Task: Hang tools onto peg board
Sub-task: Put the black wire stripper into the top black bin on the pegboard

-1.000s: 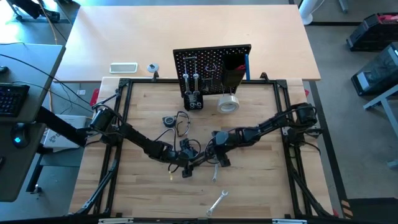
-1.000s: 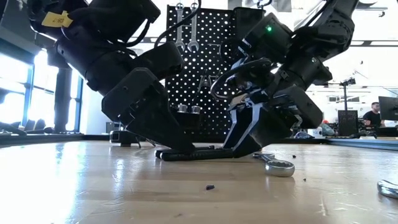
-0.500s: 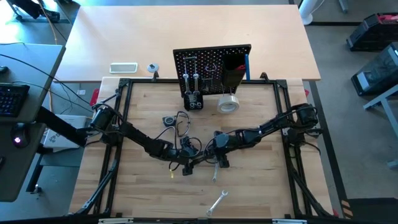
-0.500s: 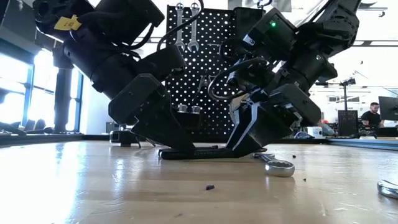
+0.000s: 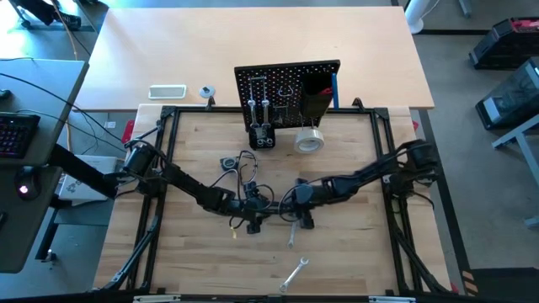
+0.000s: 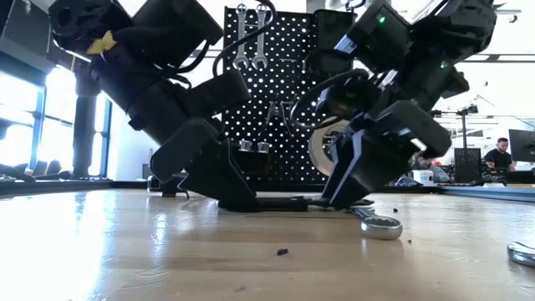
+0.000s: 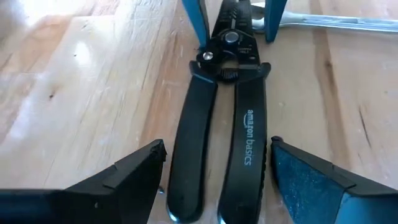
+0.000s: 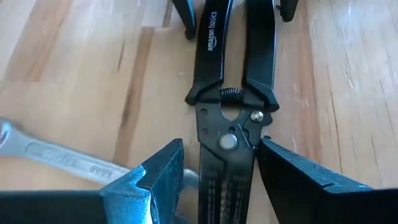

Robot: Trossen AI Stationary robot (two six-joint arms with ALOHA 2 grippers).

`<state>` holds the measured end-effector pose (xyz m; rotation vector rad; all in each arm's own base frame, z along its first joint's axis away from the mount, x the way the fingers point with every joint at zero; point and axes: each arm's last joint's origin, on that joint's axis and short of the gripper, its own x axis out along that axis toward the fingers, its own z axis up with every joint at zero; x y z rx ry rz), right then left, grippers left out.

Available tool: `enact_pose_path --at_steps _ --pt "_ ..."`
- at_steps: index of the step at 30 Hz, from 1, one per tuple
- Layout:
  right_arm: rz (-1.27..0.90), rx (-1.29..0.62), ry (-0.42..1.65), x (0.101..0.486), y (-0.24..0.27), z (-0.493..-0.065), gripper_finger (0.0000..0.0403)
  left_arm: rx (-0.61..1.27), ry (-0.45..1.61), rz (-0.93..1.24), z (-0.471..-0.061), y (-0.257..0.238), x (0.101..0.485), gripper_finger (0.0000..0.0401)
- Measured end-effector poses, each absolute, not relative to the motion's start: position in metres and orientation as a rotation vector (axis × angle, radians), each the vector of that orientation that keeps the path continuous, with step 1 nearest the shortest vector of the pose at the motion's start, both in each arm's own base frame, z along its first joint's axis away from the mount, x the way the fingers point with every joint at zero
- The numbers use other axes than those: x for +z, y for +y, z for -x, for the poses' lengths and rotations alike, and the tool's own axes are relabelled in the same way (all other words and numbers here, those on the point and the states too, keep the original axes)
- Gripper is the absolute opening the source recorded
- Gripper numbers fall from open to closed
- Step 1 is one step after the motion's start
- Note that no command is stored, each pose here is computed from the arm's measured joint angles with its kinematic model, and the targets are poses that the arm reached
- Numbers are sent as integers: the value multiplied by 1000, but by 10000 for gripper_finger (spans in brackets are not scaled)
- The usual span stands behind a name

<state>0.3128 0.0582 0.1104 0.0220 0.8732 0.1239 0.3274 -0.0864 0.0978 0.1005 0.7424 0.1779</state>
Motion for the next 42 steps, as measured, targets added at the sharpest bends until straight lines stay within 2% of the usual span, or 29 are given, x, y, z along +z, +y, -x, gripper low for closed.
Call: enact_pose_path --at_steps 15,22,32,39,42 --pt "14 133 869 126 63 -306 200 116 741 -80 -323 -87 118 280" --pt "56 131 757 133 64 -314 206 96 757 -100 -324 -83 116 280" --pt "68 85 837 105 62 -317 238 9 791 -16 -330 -64 111 280" --pt "39 44 866 93 62 -319 238 -5 801 21 -336 -60 96 280" --pt "39 36 864 93 61 -319 221 -6 781 24 -337 -60 97 273"
